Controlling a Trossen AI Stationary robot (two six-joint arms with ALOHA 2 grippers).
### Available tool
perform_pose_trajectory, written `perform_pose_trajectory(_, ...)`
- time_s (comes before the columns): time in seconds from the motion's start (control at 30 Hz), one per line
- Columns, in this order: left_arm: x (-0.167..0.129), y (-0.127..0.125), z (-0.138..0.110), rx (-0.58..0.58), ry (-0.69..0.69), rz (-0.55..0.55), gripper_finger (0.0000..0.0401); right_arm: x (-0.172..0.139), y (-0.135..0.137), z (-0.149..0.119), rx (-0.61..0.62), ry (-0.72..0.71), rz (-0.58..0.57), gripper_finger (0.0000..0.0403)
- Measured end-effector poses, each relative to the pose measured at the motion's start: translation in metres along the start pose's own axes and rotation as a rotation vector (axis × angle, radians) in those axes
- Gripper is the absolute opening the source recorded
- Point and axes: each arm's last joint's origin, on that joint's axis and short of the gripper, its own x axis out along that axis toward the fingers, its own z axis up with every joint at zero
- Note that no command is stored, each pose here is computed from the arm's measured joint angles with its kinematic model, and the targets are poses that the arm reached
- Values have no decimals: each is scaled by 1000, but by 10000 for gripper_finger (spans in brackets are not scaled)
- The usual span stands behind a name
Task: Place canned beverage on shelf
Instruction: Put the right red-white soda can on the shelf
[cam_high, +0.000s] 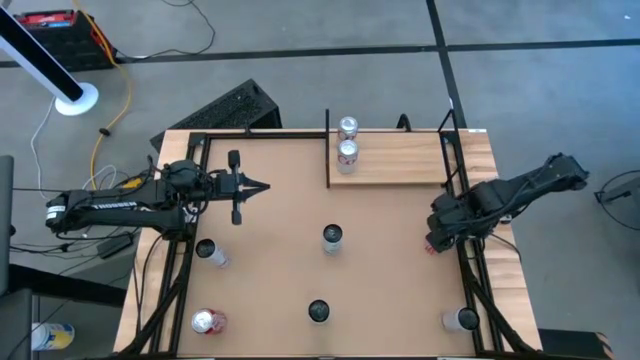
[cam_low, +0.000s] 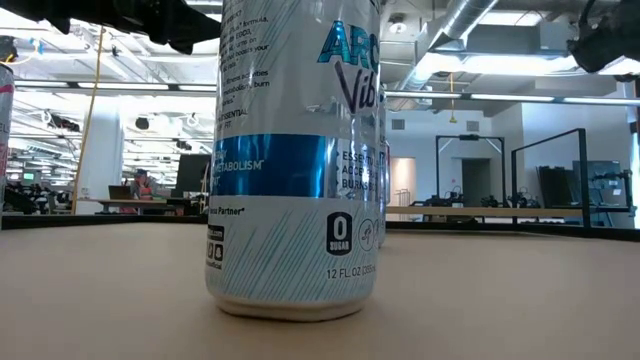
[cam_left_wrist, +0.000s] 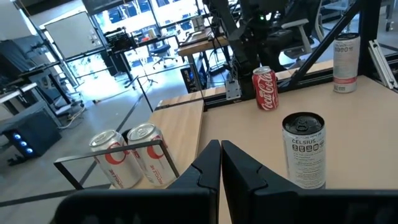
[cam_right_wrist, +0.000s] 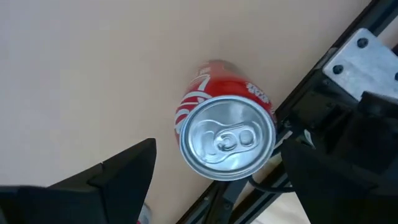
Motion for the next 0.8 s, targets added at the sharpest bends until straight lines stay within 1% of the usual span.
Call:
perform_pose_trajectory(0.2,0,0,0,0,1,0,0,5,6,1,-12,12,-49,372)
perform_pose_trajectory(0.4,0,0,0,-14,5,-2,0,7,9,2,-24,12,-72,372)
perform_pose_trajectory(0.6,0,-1,-3,-17,27,-8,0,7,11,3,-27,-8,-57,372)
perform_pose_trajectory(0.7,0,-1,-3,-18,33,-10,0,17,11,4,-25,-2,-59,372)
perform_pose_trajectory(0.8,0,-1,-4,-18,37,-11,0,35,9,3,-21,42,-71,372)
